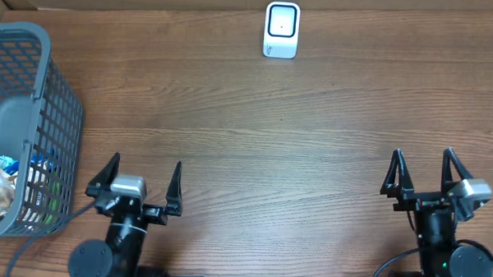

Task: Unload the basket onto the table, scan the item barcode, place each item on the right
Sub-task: 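Raise both arms, swing the left gripper toward the basket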

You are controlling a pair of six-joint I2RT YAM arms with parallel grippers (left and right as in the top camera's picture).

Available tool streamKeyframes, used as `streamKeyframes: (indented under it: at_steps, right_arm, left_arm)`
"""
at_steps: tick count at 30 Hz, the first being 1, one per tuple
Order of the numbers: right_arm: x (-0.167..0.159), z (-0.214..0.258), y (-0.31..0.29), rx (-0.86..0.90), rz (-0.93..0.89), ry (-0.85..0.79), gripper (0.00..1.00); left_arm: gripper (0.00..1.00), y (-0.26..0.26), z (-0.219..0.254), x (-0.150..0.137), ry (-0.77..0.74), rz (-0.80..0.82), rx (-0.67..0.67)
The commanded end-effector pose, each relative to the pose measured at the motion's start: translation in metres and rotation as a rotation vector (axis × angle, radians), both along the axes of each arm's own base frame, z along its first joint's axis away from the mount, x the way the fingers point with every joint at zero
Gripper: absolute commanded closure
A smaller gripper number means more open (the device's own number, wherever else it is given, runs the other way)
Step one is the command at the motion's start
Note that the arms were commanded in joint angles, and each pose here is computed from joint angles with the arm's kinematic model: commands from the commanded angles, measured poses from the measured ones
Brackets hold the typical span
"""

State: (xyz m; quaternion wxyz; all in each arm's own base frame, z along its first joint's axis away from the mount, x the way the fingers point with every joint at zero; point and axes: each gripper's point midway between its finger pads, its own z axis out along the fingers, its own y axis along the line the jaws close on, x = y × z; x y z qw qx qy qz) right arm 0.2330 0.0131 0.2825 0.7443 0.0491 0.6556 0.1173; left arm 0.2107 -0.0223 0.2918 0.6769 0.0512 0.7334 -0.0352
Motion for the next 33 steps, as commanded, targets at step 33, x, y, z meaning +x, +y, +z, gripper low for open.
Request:
streamKeyframes:
  at_steps: [33]
  right_arm:
    - [0.124,0.057,0.043,0.076,0.265,0.667,0.00]
  left_arm:
    - [0.01,-0.084,0.031,0.100,0.904,-0.432,-0.263]
